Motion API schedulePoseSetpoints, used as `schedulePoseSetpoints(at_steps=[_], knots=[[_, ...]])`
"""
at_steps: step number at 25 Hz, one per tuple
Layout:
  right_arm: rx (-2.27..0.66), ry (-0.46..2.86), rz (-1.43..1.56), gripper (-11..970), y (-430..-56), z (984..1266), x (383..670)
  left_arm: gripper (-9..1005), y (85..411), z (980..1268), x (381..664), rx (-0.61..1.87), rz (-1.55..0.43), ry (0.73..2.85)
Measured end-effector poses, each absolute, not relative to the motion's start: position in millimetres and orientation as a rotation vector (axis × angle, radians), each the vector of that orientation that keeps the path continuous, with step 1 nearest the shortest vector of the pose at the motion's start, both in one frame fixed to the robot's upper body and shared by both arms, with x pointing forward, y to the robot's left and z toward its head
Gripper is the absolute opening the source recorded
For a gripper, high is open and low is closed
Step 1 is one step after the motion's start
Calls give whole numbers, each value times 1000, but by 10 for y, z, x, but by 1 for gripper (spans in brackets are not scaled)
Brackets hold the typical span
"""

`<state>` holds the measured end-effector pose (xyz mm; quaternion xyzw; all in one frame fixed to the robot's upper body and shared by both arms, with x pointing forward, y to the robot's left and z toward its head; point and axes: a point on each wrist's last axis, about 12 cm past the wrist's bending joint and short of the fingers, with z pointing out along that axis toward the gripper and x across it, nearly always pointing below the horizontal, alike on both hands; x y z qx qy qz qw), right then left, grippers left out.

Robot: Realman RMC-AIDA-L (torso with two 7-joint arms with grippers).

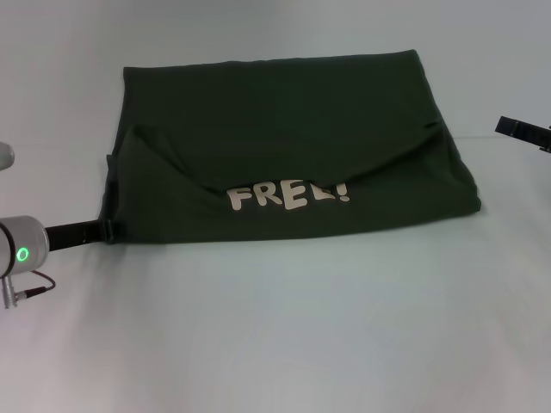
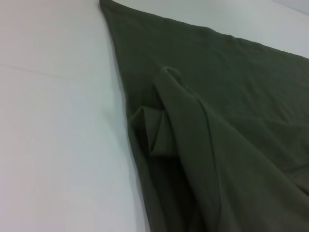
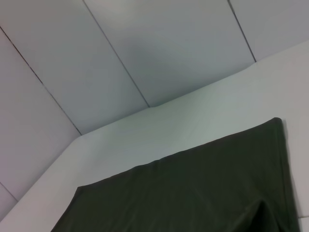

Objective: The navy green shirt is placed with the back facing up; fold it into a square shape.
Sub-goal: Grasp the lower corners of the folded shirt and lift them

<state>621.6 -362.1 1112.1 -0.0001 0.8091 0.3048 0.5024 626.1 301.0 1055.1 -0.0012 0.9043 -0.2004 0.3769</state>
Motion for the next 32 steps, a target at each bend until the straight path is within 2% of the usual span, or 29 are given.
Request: schedulePoseSetpoints(at_steps=[5,16,32], knots=[[-2,1953,737,741,-3615,11129,6226,144,3018,10544,6263,-23,-506,2314],[8,1957,728,741,-3614,11118,6231,12,3042,10543,6267,-51,-499,2313],[-1,1968,732,740,-3587,11109,6236,12,3036,10545,6273,-53,-497,2309]])
